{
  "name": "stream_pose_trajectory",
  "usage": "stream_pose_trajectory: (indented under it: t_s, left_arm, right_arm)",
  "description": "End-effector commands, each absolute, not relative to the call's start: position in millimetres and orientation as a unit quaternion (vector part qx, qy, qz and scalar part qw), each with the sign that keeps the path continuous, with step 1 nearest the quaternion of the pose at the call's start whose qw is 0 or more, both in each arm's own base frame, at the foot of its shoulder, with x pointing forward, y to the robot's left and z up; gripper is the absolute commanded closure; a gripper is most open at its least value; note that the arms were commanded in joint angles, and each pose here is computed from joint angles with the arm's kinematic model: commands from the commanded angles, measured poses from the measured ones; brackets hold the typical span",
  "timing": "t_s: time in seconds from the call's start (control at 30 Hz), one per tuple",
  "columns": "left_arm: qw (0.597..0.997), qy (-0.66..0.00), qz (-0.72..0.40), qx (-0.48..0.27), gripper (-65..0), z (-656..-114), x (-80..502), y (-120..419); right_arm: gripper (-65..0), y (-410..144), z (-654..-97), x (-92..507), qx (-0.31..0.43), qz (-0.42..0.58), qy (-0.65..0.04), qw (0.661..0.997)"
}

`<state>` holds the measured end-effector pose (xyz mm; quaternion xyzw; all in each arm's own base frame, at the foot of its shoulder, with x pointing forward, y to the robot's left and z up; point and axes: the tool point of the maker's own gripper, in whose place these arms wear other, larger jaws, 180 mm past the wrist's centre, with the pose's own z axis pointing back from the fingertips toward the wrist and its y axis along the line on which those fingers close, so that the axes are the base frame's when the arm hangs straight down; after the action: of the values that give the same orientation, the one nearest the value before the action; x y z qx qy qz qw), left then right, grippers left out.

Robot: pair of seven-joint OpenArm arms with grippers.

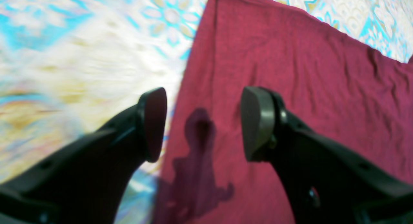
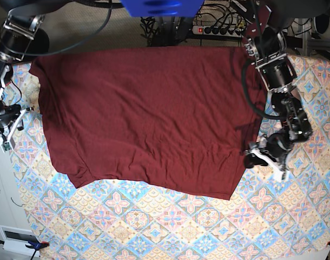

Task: Layout the t-shirt on the table in an organized manner, then fold the t-shirt properly
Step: 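Grasp the shirt's side edges with both grippers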

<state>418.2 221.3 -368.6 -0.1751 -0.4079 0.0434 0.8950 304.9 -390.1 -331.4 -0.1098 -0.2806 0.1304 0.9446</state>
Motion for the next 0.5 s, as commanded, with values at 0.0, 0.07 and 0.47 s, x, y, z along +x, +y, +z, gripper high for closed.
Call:
stream_pose_trajectory:
  t_s: [0.0,0.07,0.47]
  left_arm:
    - [0.875,-0.446,0.051,-0.180,-36.2,-347,440,223]
    - [0.870,-0.448,0.087,-0.188,-36.3,-358,450,221]
    - [0.854,-0.430,0.199,-0.214,-44.7,-399,474,198]
  right_arm:
    - [-17.9,-397,-312,319,-0.124,0.132,-0.307,0.934]
    - [-18.0,-394,-318,323,-0.118,0.125,-0.305,0.937]
    - [-17.9,-374,-331,331,-0.091,0.117,-0.311,0.939]
